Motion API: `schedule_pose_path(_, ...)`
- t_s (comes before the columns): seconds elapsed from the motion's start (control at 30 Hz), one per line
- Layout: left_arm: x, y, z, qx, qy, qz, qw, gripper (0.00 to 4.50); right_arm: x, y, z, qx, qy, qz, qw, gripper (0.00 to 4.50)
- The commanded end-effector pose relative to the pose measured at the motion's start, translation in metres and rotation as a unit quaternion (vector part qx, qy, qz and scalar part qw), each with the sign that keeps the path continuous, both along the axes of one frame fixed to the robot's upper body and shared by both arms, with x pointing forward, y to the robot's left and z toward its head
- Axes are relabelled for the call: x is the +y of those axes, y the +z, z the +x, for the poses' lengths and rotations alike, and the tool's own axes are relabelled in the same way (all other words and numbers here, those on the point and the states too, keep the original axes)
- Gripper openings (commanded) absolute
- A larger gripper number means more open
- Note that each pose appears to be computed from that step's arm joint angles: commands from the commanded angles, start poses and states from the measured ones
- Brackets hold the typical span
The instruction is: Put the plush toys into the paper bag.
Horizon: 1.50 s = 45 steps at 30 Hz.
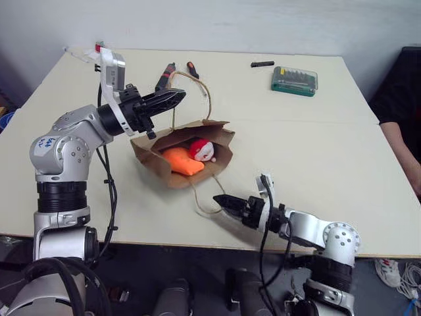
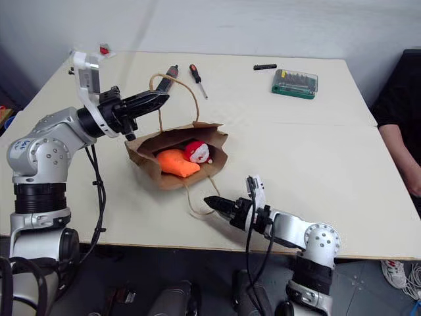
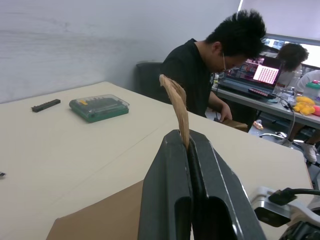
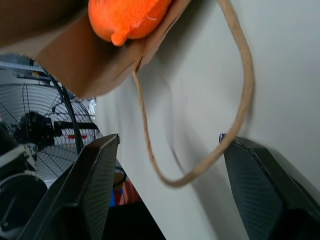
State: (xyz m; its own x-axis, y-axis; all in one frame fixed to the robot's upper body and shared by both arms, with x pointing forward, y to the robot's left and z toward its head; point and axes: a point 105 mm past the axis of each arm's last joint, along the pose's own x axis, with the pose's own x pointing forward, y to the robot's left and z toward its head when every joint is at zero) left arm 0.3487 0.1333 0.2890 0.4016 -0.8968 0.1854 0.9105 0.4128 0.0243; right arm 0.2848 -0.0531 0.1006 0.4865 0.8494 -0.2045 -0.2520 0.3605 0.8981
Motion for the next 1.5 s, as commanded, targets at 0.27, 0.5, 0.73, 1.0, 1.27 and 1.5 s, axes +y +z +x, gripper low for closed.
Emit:
schedule_pose_path(0.27,-0.002,0.014,-0.008,-0.035,-0.005,0.002,0.999,0.0,-0.009,0.035,0.006,-0.118,0.007,-0.03,0.993,0.03)
schedule_pose_path(0.5,-0.002,0.023,-0.002,-0.049,0.011,-0.024,0.998,0.0,-0.067,0.134,0.024,-0.312,-0.069,-0.082,0.944,0.03)
schedule_pose_path(0.73,-0.036,0.019,0.006,-0.048,-0.004,-0.057,0.997,0.0,-0.072,0.203,0.035,-0.433,-0.093,-0.154,0.883,0.03)
schedule_pose_path(1.0,-0.049,0.009,0.007,-0.037,-0.006,-0.07,0.997,0.0,-0.055,0.191,0.04,-0.496,-0.079,-0.232,0.833,0.03)
schedule_pose_path(1.27,-0.019,0.006,0.0,-0.023,0.026,-0.072,0.997,1.18,-0.055,0.191,0.025,-0.518,-0.063,-0.195,0.831,1.93)
schedule_pose_path(1.5,-0.003,0.017,-0.033,-0.032,0.01,-0.068,0.997,3.41,-0.065,0.191,0.004,-0.511,-0.022,-0.178,0.841,4.38)
